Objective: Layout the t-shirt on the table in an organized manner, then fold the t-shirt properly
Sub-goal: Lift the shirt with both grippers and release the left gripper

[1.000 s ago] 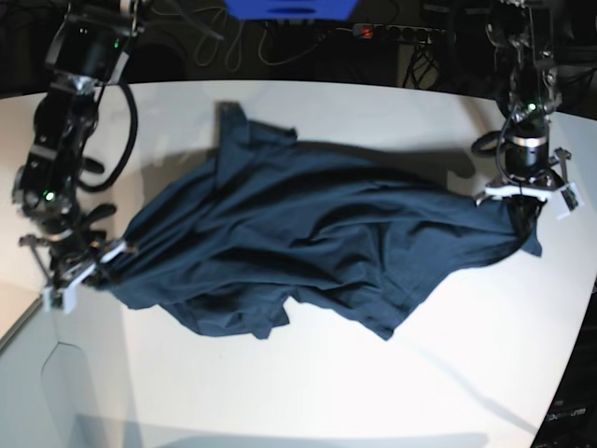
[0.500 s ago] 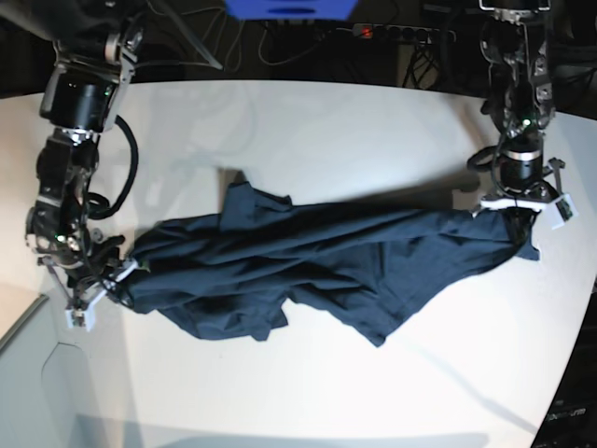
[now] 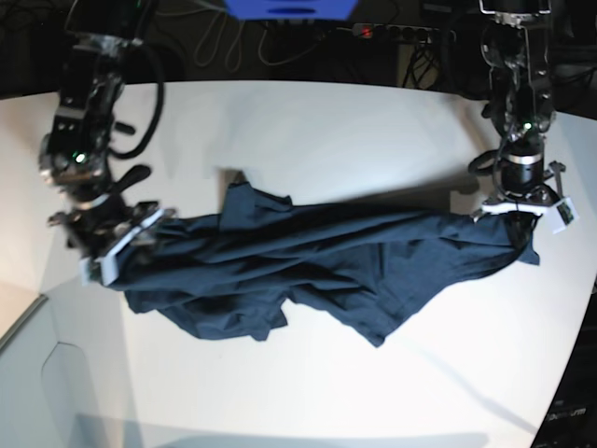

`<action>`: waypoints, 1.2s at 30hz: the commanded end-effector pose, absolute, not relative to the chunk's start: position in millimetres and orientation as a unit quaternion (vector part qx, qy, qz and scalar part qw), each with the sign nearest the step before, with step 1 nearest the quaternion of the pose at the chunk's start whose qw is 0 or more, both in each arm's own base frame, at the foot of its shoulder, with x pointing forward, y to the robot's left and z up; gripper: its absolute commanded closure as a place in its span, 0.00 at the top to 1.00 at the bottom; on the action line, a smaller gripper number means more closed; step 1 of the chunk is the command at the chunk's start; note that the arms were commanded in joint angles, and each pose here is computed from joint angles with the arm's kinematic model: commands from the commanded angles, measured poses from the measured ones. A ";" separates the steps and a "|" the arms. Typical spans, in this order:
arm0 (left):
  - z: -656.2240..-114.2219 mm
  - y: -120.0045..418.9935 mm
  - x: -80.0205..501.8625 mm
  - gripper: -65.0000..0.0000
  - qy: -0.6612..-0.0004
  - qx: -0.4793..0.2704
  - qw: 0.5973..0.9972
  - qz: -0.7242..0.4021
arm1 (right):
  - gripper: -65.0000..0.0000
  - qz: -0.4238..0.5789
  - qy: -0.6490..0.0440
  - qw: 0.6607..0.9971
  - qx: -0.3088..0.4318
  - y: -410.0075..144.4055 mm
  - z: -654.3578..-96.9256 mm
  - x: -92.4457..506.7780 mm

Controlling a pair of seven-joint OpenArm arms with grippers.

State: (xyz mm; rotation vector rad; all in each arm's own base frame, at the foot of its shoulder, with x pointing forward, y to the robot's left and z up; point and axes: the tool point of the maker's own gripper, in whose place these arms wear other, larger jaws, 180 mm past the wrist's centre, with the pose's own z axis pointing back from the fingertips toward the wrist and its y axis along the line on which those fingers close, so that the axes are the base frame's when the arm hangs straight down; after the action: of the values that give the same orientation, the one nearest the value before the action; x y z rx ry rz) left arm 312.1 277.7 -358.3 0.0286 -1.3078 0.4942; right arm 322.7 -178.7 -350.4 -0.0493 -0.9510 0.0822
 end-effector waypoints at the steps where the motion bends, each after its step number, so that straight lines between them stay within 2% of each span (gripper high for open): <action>1: -344.1 283.4 315.8 0.00 -0.622 0.019 0.751 0.221 | 0.57 0.056 -0.474 0.879 -0.009 -162.4 -342.2 324.4; 5: -342.8 286.2 315.8 0.00 -0.623 0.022 0.750 0.220 | 0.57 0.112 -0.429 0.895 0.046 -104.0 -376.2 298.8; 8: -342.3 287.0 315.9 0.00 -0.624 0.023 0.750 0.218 | 0.57 0.134 -0.396 0.906 0.070 -81.1 -400.9 287.8; 22: -341.9 288.0 315.8 0.00 -0.624 0.024 0.750 0.218 | 0.56 0.168 -0.333 0.922 0.107 -43.5 -446.9 291.5; 23: -341.9 288.0 315.8 0.00 -0.624 0.024 0.750 0.218 | 0.53 0.170 -0.330 0.922 0.107 -43.2 -449.1 292.2; 25: -341.9 288.0 315.8 0.00 -0.624 0.024 0.750 0.218 | 0.37 0.169 -0.329 0.923 0.105 -45.5 -450.4 292.3; 27: -341.3 287.8 316.0 0.00 -0.625 0.024 0.750 0.218 | 0.10 0.160 -0.336 0.923 0.098 -54.3 -446.3 294.6; 28: -341.9 288.0 315.8 0.01 -0.624 0.024 0.750 0.218 | 0.00 0.154 -0.340 0.924 0.088 -65.6 -443.5 296.2; 32: -343.1 283.3 317.4 0.01 -0.624 0.019 0.750 0.220 | 0.00 0.161 -0.368 0.915 0.049 -99.6 -420.4 299.1; 36: -345.3 271.4 320.8 0.01 -0.622 0.007 0.754 0.212 | 0.00 0.176 -0.418 0.891 0.004 -129.7 -376.2 301.8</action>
State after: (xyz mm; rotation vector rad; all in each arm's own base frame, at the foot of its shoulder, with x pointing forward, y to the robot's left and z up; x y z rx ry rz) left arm 314.4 268.0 -360.4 0.0092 -1.3008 0.4745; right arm 289.8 -128.2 -391.8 0.0157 -0.8051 0.3566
